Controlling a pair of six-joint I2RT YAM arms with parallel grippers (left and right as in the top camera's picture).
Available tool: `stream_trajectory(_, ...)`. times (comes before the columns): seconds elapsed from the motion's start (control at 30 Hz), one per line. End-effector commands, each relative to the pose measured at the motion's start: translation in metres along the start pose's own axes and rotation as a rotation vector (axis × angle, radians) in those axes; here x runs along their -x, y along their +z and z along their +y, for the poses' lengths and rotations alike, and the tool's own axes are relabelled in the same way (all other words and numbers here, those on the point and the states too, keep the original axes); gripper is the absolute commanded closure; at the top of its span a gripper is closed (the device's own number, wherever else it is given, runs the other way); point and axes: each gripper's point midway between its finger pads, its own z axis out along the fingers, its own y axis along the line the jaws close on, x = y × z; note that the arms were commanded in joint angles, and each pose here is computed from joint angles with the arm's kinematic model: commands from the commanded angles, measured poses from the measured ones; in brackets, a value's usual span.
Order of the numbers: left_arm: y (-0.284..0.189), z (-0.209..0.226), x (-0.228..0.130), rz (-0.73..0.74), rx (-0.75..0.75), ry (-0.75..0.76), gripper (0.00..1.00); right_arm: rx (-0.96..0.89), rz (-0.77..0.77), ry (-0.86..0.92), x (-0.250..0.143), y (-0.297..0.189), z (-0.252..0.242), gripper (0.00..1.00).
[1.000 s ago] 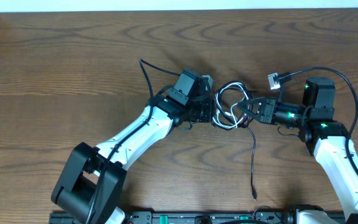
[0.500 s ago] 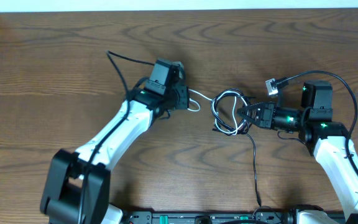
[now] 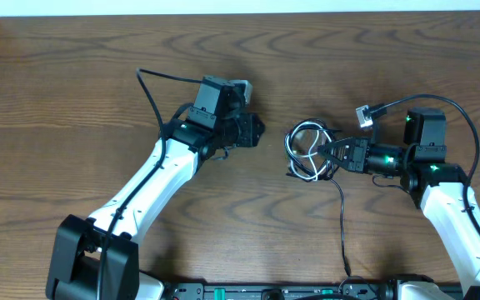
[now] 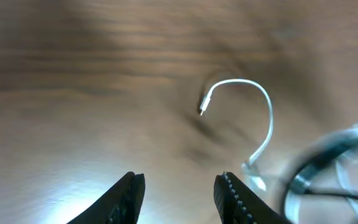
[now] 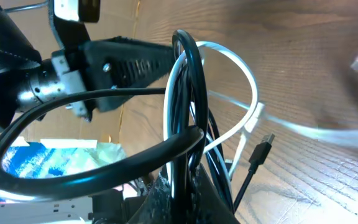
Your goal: Untangle cables
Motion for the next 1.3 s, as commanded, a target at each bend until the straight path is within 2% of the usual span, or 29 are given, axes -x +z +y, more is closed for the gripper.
stream_trajectory(0.0, -0.008, -0.039, -0.017, 0.093, -0.234, 0.004, 0.59, 0.026, -0.002, -0.034, 0.002, -0.003, 0.007, 0.99)
stream_trajectory(0.1, -0.012, -0.047, -0.027, 0.144, -0.290, -0.013, 0.59, 0.026, -0.002, -0.034, 0.002, -0.003, 0.007, 0.99)
stream_trajectory(0.27, -0.011, -0.045, -0.045, 0.212, -0.270, -0.047, 0.59, 0.026, -0.002, -0.034, 0.002, -0.003, 0.007, 0.99)
stream_trajectory(0.37, -0.005, -0.040, -0.049, 0.208, -0.219, -0.035, 0.51, 0.027, -0.001, -0.034, 0.002, -0.003, 0.008, 0.99)
stream_trajectory(0.4, -0.001, -0.035, -0.050, 0.198, -0.173, -0.022, 0.42, 0.027, -0.001, -0.033, 0.002, -0.003, 0.008, 0.99)
stream_trajectory(0.47, 0.002, -0.037, -0.049, 0.189, -0.167, -0.004, 0.35, 0.029, 0.000, -0.033, 0.002, -0.003, 0.008, 0.99)
stream_trajectory(0.8, 0.010, -0.074, -0.037, 0.109, -0.250, 0.118, 0.32, 0.052, 0.009, -0.034, 0.000, -0.003, 0.012, 0.99)
stream_trajectory(1.0, 0.024, -0.071, -0.046, 0.126, -0.210, 0.130, 0.32, 0.096, 0.027, -0.038, -0.002, -0.004, 0.019, 0.99)
stream_trajectory(1.03, 0.025, -0.071, -0.046, 0.127, -0.210, 0.129, 0.33, 0.096, 0.027, -0.039, -0.002, -0.004, 0.019, 0.99)
stream_trajectory(1.07, 0.026, -0.070, -0.045, 0.126, -0.210, 0.130, 0.39, 0.095, 0.027, -0.039, -0.002, -0.004, 0.019, 0.99)
stream_trajectory(1.17, 0.026, -0.073, -0.042, 0.112, -0.221, 0.138, 0.65, 0.096, 0.027, -0.038, -0.003, -0.004, 0.019, 0.99)
stream_trajectory(1.2, 0.026, -0.074, -0.041, 0.108, -0.227, 0.140, 0.69, 0.096, 0.027, -0.038, -0.003, -0.004, 0.019, 0.99)
stream_trajectory(1.27, 0.026, -0.075, -0.041, 0.106, -0.229, 0.142, 0.70, 0.096, 0.027, -0.038, -0.003, -0.004, 0.019, 0.99)
